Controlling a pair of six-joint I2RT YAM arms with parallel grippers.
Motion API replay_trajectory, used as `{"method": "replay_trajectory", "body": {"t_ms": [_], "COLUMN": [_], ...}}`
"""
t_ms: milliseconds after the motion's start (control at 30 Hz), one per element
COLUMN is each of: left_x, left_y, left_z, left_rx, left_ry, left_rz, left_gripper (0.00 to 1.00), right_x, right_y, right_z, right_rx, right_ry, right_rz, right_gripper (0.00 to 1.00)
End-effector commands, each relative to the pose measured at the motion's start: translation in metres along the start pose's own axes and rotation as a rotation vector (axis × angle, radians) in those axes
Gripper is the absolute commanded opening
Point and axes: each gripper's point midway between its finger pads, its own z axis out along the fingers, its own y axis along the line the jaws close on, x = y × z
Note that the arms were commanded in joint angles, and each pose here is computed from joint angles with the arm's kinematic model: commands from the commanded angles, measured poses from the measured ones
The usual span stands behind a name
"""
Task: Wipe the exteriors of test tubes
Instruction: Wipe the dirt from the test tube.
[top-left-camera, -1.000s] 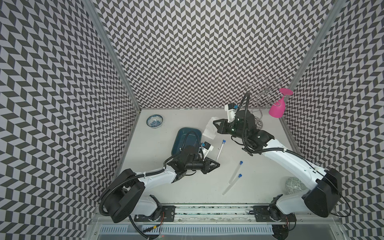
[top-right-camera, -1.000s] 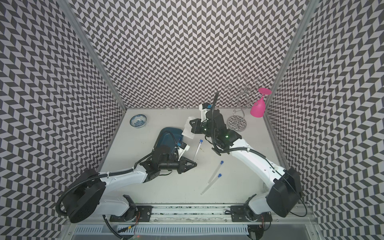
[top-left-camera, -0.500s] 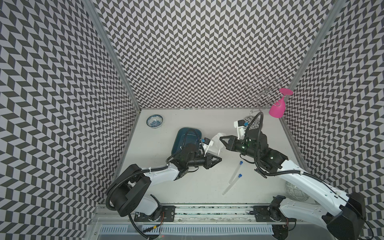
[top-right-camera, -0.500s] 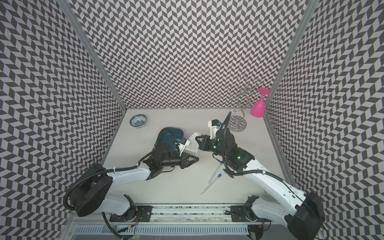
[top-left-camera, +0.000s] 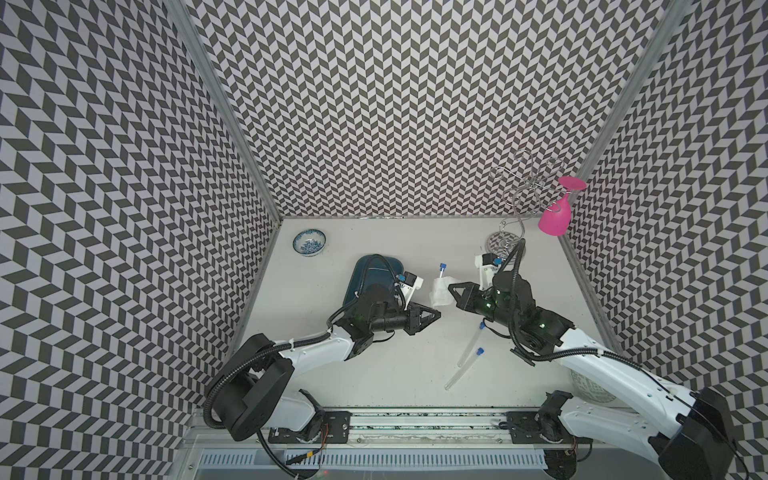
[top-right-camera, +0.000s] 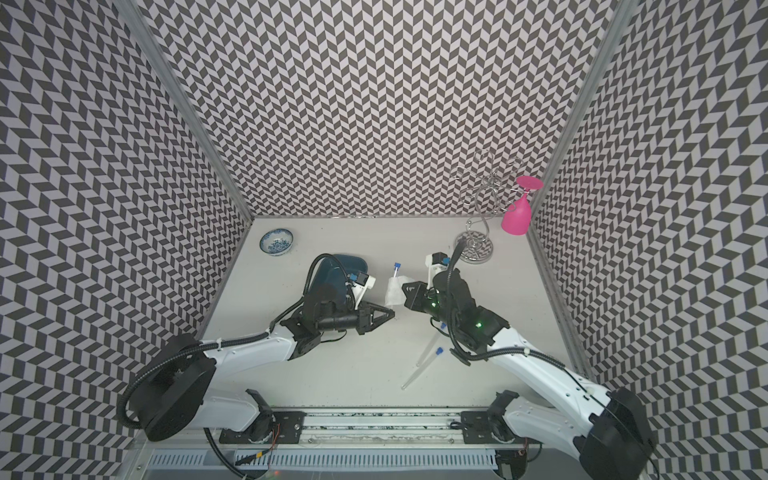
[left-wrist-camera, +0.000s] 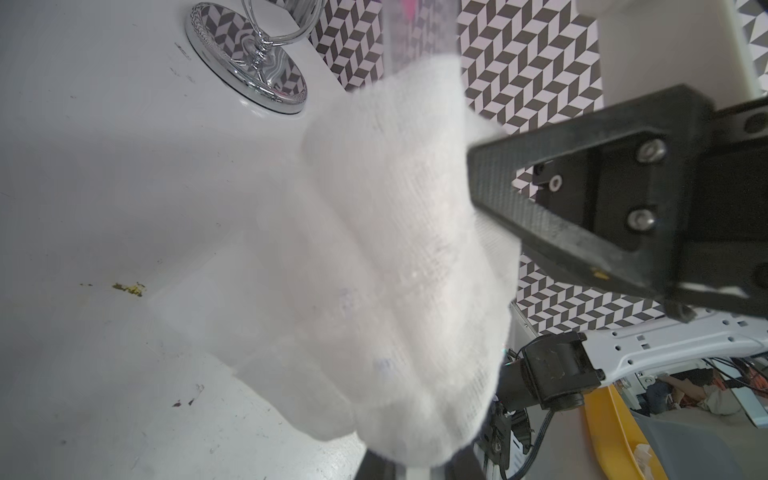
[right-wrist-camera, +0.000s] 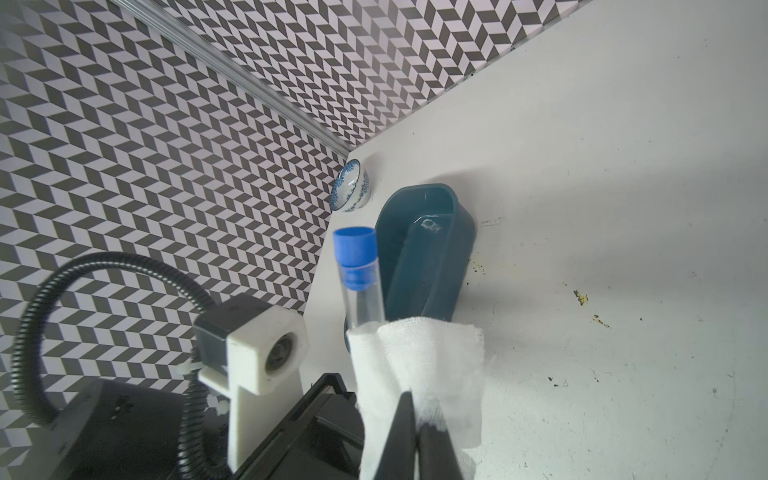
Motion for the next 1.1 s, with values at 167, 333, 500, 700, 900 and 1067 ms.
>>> {"method": "replay_trajectory", "body": {"t_ms": [167, 333, 500, 700, 900, 1067], "left_x": [-0.006, -0.01, -0.012, -0.014, -0.013, -0.012], "left_y": [-0.009, -0.011, -0.008, -0.001, 0.0, -0.001], "left_z": [-0.012, -0.016, -0.021, -0.031, -0.034, -0.035], "left_rx": [0.009, 0.031, 0.025, 0.016, 0.013, 0.023], "left_ry": [-0.01, -0.017, -0.028, -0.043, -0.043, -0.06], "left_rz": [0.034, 0.023, 0.02, 0.006, 0.004, -0.007], "left_gripper": [0.2, 0.2, 0.2, 0.2, 0.2, 0.17], "right_x": [0.008, 0.005, -0.001, -0.008, 0.002, 0.023], "right_y": [0.012, 0.018, 0.017, 0.017, 0.051, 0.053], "right_z": [0.012, 0.008, 0.0, -0.008, -0.01, 0.003], "right_rx": [-0.074, -0.091, -0.064, -0.017, -0.228, -0.3], "right_ry": [0.047, 0.044, 0.023, 0.014, 0.054, 0.134], "right_rz": [-0.044, -0.073, -0.094, -0.138, -0.158, -0.114], "right_gripper": [0.18, 0.34, 0.44, 0.46, 0.47, 0.44]}}
